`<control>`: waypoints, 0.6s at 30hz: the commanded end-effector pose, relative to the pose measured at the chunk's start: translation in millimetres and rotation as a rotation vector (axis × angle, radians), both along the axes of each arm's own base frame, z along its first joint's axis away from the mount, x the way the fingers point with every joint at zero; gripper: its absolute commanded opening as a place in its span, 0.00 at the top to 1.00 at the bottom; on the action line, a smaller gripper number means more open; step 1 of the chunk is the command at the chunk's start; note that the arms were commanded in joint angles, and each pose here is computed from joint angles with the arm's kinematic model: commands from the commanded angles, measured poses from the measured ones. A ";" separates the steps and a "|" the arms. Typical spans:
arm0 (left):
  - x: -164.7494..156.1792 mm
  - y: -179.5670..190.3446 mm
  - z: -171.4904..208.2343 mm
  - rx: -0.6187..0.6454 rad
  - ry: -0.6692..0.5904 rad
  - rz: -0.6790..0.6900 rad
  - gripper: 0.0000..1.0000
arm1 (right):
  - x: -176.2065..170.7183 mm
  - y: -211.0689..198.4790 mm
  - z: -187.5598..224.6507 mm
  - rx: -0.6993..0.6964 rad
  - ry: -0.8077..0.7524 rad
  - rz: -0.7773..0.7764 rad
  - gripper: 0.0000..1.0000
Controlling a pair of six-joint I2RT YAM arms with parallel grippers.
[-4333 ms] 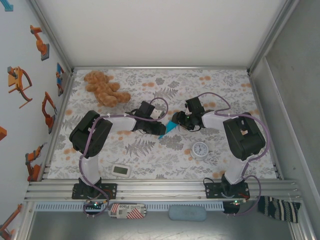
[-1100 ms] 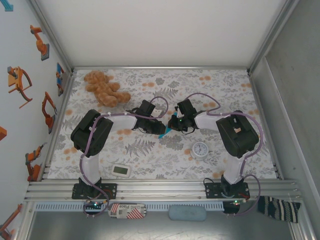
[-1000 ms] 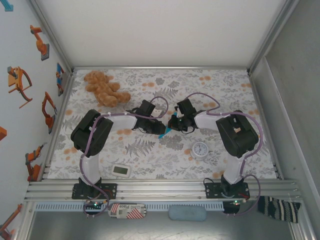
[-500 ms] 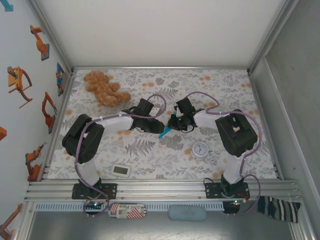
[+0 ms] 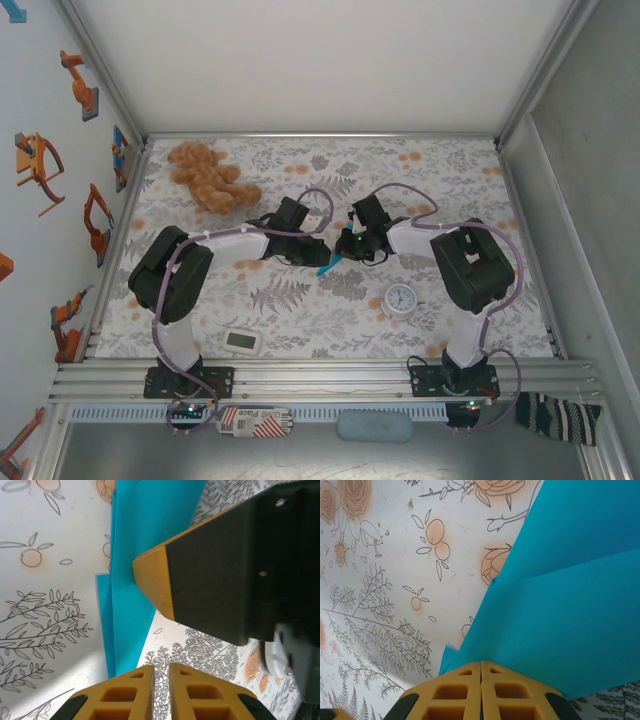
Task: Fold a paper plane with a square sheet of paper (pick it up from the middle)
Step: Fold the wing for the fifth time at the center of the table.
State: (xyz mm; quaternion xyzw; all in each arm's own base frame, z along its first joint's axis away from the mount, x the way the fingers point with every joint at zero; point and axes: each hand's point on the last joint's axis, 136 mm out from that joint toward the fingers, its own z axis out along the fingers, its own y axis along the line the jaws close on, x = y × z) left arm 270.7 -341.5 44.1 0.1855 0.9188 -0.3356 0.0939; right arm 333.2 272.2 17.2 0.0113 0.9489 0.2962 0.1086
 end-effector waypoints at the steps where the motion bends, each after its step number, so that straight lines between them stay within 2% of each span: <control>1: -0.1 -11.2 5.0 -0.033 0.021 -0.027 0.83 | -12.5 -12.5 -25.5 -0.077 0.069 -0.007 0.93; 18: 2.1 -7.6 -23.2 0.052 0.068 -0.025 0.84 | -8.5 -4.7 -11.8 -0.029 0.041 0.007 0.89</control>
